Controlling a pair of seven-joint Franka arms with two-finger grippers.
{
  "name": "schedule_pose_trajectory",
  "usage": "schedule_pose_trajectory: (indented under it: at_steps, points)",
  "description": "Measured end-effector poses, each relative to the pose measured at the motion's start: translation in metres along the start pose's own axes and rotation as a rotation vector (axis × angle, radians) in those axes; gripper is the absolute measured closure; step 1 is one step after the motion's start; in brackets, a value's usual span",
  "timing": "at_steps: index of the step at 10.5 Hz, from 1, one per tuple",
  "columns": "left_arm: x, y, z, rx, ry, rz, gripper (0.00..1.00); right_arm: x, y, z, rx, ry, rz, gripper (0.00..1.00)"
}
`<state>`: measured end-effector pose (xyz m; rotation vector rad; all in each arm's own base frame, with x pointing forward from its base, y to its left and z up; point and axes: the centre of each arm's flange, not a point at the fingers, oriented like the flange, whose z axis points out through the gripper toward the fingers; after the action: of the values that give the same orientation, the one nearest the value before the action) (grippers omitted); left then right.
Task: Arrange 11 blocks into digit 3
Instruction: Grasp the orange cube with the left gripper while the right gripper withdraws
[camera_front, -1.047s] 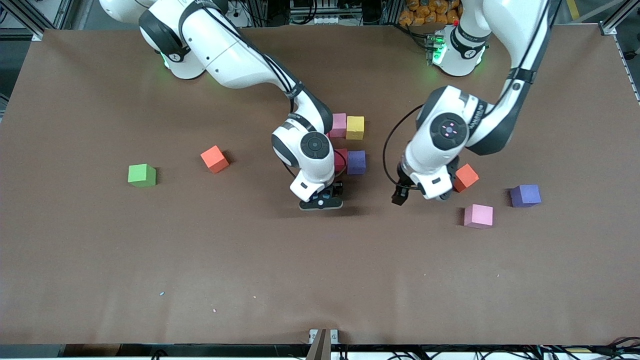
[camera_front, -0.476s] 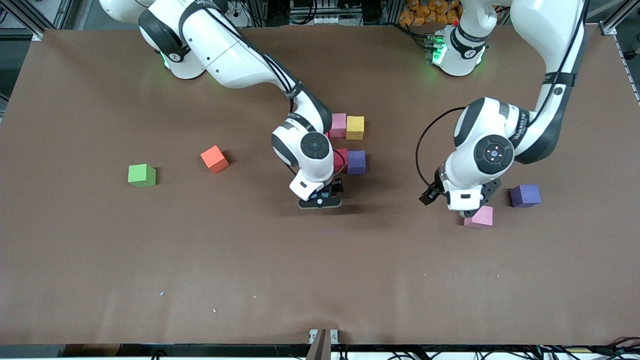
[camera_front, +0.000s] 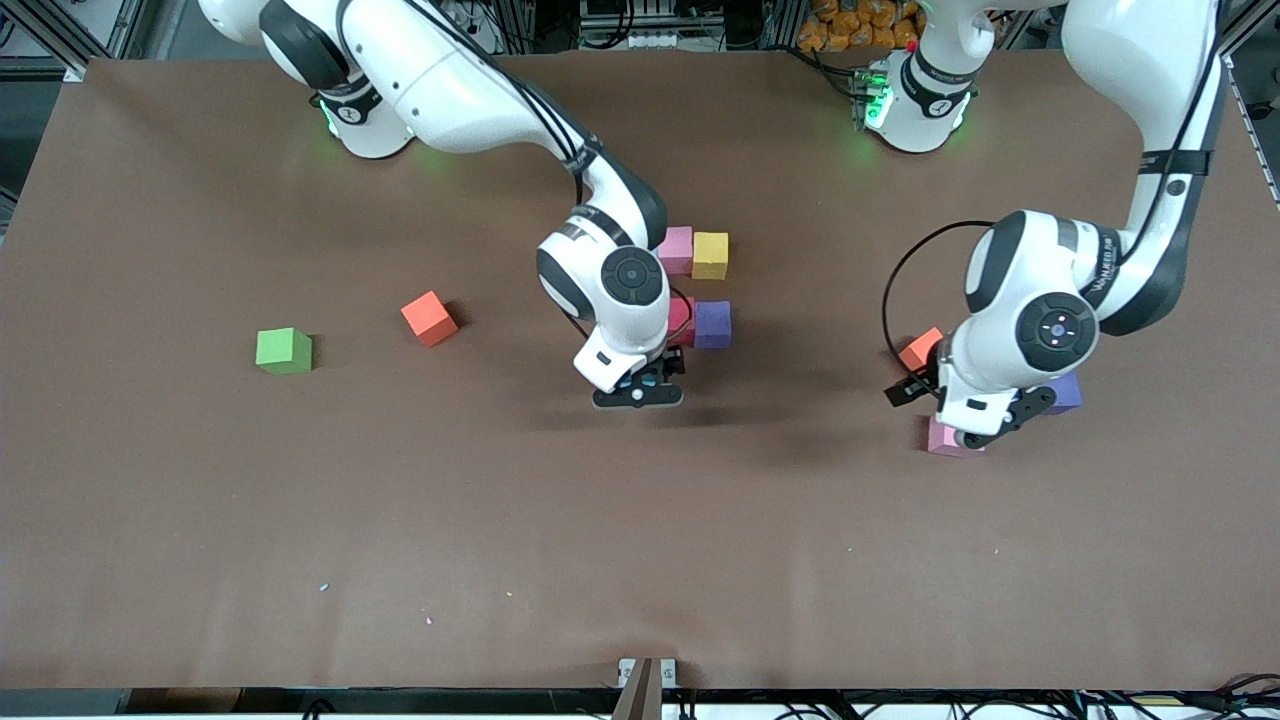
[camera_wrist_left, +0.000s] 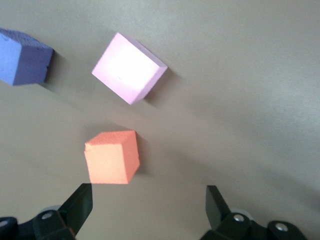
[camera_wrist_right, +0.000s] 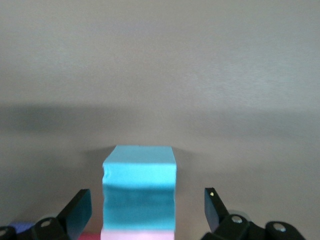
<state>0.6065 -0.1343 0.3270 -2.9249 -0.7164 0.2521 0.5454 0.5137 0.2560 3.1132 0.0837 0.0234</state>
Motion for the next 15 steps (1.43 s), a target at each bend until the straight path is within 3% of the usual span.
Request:
schedule_pose_trajectory:
  at_steps: [3,5,9,13,15]
  points:
    - [0.006,-0.018,0.018,0.013,-0.003,0.003,0.00,0.002,0.007,-0.055,-0.001,0.009,-0.051,0.00]
    - [0.012,-0.046,0.034,-0.015,0.020,0.023,0.00,0.002,0.030,-0.081,-0.052,-0.050,-0.141,0.00]
    - [0.006,-0.091,0.089,-0.053,0.037,0.003,0.00,-0.003,0.078,-0.137,-0.140,-0.166,-0.139,0.00]
    - [-0.009,-0.087,0.096,-0.061,0.041,-0.057,0.00,0.002,0.133,-0.187,-0.149,-0.241,-0.296,0.00]
    - [-0.015,-0.086,0.105,-0.070,0.047,-0.060,0.00,0.005,0.162,-0.213,-0.136,-0.250,-0.356,0.00]
